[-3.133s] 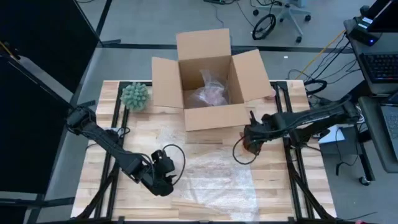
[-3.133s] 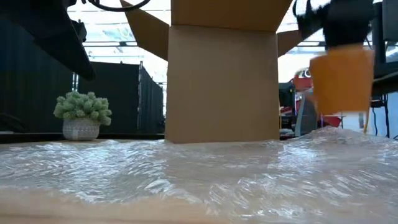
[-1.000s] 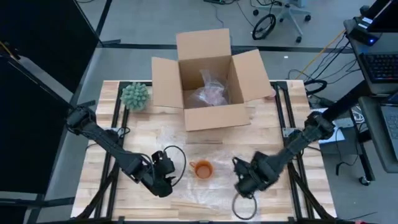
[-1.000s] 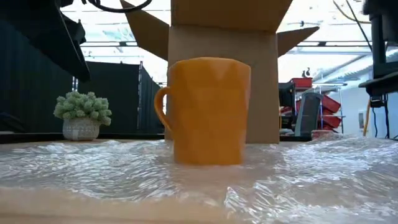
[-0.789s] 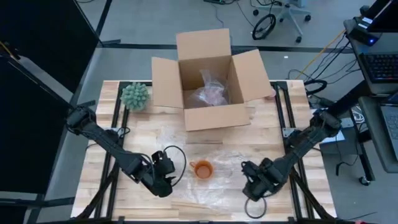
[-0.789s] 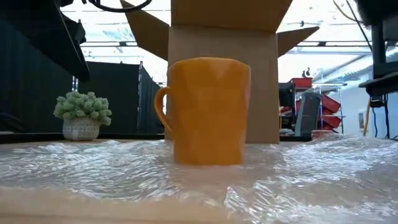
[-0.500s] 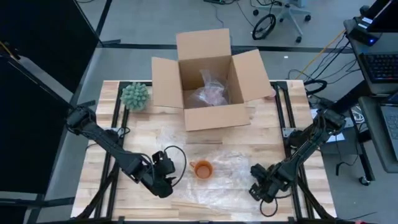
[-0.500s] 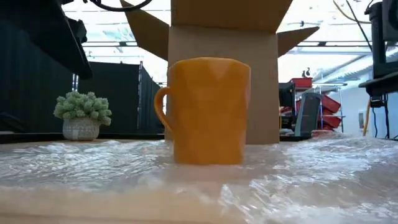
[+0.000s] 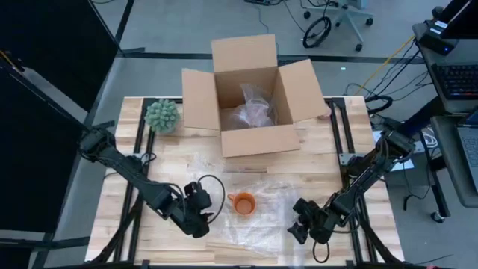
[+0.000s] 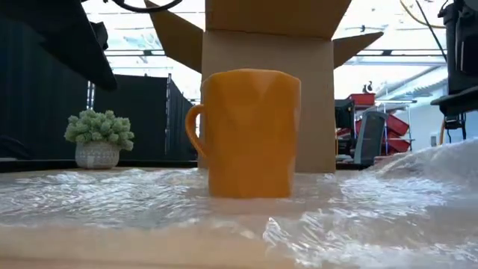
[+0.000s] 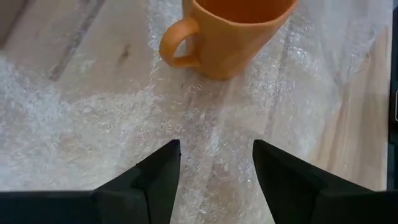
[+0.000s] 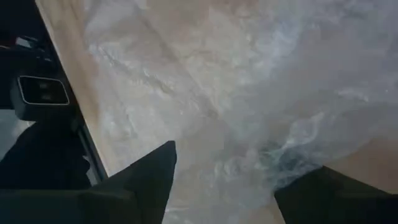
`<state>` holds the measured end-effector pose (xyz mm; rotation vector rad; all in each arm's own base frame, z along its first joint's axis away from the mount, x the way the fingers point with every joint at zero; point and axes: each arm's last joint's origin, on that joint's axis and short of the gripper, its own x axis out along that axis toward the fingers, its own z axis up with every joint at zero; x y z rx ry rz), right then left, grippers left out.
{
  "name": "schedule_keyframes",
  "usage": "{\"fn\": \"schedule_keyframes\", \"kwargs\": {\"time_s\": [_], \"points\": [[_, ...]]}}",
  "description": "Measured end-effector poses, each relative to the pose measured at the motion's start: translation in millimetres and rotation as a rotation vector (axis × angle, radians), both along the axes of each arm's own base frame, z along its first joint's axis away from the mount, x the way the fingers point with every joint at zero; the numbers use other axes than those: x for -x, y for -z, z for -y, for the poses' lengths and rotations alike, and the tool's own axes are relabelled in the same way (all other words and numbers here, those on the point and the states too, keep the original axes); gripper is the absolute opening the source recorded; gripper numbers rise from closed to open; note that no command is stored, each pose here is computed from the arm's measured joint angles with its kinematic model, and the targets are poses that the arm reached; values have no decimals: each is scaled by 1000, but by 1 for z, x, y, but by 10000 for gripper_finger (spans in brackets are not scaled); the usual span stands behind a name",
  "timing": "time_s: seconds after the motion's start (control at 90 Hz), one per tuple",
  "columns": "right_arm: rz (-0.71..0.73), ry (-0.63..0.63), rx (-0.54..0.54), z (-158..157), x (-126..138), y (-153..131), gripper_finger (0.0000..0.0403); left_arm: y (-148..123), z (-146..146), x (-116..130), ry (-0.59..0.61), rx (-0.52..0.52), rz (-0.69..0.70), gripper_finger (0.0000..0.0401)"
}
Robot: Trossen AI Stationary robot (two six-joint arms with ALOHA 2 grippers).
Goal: Wrap mug
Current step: Wrap the orange mug with the left bubble wrap
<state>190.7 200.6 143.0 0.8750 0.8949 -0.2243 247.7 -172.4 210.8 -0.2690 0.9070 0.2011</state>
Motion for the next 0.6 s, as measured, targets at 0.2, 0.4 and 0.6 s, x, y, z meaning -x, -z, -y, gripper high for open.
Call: {"fn": "schedule_keyframes", "kwargs": {"time_s": [0.2,0.4,0.6], "points": [[98,-67,2,-2,-14,-11,75,0,0,0,0,-2,1,189],[248,-143,65,1,-41,-34,10,0,0,0,0,-2,1,189],[340,-134,136,15,-70,-57,43,0,0,0,0,-2,1,189]]}}
